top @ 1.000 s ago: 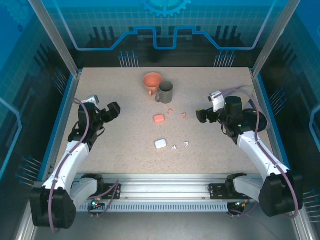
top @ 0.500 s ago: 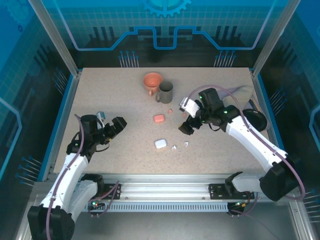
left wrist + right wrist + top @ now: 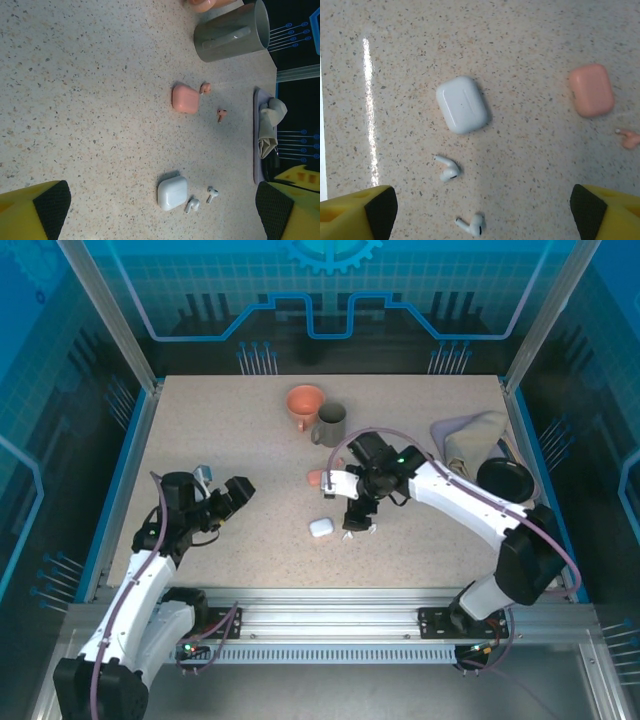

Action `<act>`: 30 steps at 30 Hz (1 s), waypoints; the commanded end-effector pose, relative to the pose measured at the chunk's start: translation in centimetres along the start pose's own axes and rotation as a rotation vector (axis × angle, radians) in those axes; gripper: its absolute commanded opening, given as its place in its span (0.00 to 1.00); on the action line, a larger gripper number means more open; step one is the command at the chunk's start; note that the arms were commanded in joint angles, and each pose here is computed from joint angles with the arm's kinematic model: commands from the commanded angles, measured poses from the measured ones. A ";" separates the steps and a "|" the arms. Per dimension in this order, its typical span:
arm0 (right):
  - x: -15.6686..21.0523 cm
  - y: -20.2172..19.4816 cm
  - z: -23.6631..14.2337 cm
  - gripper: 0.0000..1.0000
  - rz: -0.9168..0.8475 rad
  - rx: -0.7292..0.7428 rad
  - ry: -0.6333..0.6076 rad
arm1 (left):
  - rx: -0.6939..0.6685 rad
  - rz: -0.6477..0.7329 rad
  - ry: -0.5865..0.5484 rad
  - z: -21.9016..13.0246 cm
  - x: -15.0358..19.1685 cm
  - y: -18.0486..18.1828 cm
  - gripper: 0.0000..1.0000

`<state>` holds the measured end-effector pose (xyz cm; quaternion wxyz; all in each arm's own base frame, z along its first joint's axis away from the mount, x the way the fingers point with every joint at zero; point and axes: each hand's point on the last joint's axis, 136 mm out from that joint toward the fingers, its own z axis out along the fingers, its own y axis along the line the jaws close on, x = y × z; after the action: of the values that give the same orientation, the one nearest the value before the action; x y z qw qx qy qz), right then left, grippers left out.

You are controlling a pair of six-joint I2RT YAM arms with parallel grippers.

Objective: Insert the wireless bluetooth earbuds into the charging case

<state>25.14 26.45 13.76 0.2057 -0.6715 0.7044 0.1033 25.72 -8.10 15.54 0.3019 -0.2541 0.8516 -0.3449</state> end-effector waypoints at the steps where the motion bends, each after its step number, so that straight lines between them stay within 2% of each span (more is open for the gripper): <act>1: -0.4 0.1 1.4 0.88 -0.098 -0.015 0.057 | -0.004 -0.012 0.014 -0.3 0.6 0.2 0.99; 9: -0.9 0.5 5.7 0.77 -0.198 -0.062 0.158 | -0.023 -0.013 0.010 -0.6 0.7 0.4 0.99; 30: 0.1 1.9 11.6 0.72 -0.257 -0.158 0.273 | -0.035 -0.021 0.003 -0.9 0.7 0.6 0.99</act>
<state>25.28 31.13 3.36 0.0774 -0.7705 0.6310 0.0464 24.78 -7.75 15.23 0.2957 -0.2629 0.8556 -0.3338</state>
